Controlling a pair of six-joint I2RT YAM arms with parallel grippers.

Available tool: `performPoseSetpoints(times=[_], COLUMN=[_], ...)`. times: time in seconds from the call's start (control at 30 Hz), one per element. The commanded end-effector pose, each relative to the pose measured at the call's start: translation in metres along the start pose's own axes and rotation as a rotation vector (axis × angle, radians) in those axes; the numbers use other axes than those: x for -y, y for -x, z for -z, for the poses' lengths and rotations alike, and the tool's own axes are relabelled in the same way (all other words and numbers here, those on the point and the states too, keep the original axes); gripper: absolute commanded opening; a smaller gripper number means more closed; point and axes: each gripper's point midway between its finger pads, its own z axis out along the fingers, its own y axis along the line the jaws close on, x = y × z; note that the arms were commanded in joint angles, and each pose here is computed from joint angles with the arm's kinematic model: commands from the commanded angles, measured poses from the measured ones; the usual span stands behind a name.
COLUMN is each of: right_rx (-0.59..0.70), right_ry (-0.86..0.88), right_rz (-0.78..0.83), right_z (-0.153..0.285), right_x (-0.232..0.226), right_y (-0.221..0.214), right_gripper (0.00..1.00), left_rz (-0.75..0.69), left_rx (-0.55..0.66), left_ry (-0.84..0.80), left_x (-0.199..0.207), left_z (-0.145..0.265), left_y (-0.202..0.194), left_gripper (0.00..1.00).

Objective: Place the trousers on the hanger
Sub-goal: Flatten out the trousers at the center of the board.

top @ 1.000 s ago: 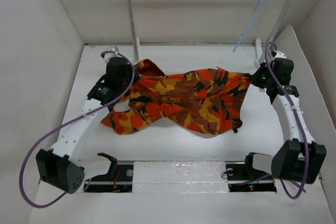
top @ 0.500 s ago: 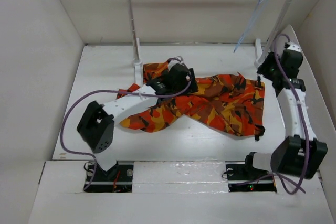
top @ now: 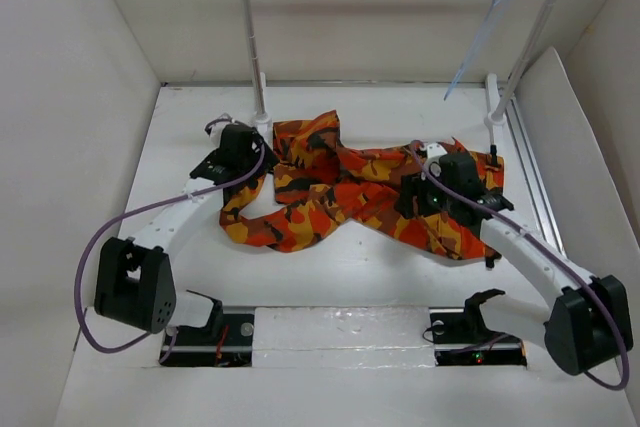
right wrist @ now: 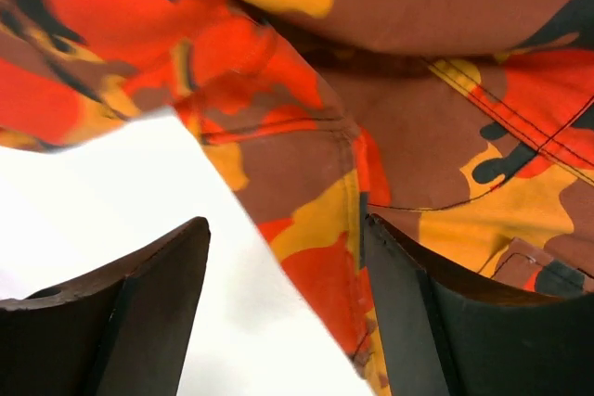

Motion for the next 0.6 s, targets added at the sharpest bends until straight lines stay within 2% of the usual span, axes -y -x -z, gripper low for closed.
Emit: performPoseSetpoints(times=[0.0, 0.07, 0.13, 0.23, 0.43, 0.57], right_rx=[-0.054, -0.064, -0.098, -0.066, -0.05, -0.077], right_ry=[0.009, 0.045, 0.021, -0.049, 0.054, 0.08], right_rz=[0.068, 0.093, 0.12, 0.145, 0.226, 0.292], right_z=[-0.016, -0.026, -0.041, -0.058, -0.085, -0.094], right_x=[0.004, -0.001, 0.0, 0.011, 0.001, -0.021], right_y=[-0.007, -0.006, -0.011, 0.008, 0.031, 0.019], right_gripper=[0.73, 0.72, 0.71, 0.7, 0.69, 0.66], left_rz=[-0.001, -0.007, -0.01, 0.023, 0.028, 0.024], left_rx=[-0.061, -0.107, -0.169, -0.222, -0.23, -0.244], left_ry=[0.007, 0.02, -0.006, -0.074, -0.081, -0.044], left_x=[-0.023, -0.025, -0.015, 0.002, 0.009, 0.0], left_z=[-0.006, -0.019, -0.033, -0.048, -0.061, -0.067], left_y=[-0.011, -0.023, -0.033, -0.043, -0.046, -0.053], left_gripper=[0.76, 0.77, 0.77, 0.75, 0.67, 0.65])
